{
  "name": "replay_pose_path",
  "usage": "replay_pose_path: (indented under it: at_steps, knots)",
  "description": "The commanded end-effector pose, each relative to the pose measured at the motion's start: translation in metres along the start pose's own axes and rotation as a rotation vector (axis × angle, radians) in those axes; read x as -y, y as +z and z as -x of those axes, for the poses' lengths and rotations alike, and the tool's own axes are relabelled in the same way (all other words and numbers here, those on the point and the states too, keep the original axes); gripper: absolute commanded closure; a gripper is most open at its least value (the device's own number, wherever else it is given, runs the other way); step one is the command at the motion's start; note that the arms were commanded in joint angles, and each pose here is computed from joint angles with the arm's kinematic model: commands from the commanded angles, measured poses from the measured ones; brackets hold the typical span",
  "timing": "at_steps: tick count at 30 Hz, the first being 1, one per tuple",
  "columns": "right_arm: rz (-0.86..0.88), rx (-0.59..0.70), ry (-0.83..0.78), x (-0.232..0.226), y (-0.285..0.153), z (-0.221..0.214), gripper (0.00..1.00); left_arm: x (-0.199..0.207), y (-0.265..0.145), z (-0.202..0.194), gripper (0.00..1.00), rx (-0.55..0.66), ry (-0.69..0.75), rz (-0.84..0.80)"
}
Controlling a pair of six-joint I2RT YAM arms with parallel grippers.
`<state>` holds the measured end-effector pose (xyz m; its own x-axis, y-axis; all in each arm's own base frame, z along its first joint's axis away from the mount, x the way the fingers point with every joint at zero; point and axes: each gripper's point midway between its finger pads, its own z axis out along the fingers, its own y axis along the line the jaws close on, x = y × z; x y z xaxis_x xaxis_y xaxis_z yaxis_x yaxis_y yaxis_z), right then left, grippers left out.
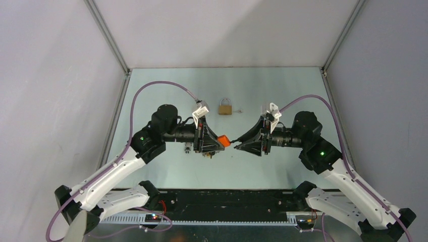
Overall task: Lock with the key
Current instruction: Lock the lock.
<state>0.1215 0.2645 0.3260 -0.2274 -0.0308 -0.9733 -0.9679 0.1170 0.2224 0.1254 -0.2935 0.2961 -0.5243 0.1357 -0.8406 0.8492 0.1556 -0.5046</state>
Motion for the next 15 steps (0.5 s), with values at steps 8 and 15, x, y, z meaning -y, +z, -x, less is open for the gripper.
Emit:
replay_pose_path:
  at_steps: [8,15]
  knots:
    - [0.052,0.077,-0.034,-0.011,0.003,0.033,1.0,0.017,-0.006,0.021,0.98,0.063,0.064,-0.046]
    - [-0.024,0.167,0.093,-0.006,-0.001,0.055,1.0,0.004,-0.015,0.029,0.09,0.134,0.139,0.062]
